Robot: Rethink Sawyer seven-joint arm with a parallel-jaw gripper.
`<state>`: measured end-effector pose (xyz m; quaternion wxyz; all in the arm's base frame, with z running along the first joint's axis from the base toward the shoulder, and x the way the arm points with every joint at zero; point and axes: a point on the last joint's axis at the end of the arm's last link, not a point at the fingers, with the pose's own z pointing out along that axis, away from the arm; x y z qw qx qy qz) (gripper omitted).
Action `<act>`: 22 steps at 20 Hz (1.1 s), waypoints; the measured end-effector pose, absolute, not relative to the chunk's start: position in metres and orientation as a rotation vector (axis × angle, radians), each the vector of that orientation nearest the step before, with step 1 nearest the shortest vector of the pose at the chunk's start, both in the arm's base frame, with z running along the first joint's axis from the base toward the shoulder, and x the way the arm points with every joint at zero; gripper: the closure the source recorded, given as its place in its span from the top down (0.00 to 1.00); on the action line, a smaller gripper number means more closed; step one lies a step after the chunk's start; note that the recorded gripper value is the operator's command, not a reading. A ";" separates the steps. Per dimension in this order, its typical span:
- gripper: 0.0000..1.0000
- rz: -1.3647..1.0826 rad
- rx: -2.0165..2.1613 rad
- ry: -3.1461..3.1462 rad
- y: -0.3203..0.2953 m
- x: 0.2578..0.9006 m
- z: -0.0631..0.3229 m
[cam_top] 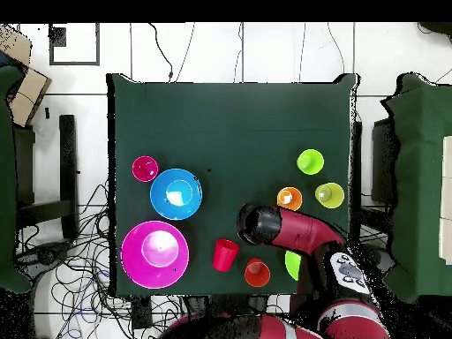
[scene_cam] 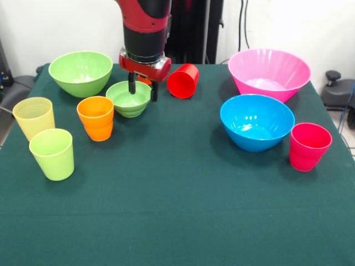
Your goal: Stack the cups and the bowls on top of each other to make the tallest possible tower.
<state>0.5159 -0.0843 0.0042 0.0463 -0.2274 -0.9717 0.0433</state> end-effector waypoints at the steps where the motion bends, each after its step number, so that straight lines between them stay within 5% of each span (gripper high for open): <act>1: 1.00 0.133 -0.693 -2.964 -0.084 0.515 0.004; 22: 1.00 0.133 -0.645 -2.975 -0.064 0.498 -0.024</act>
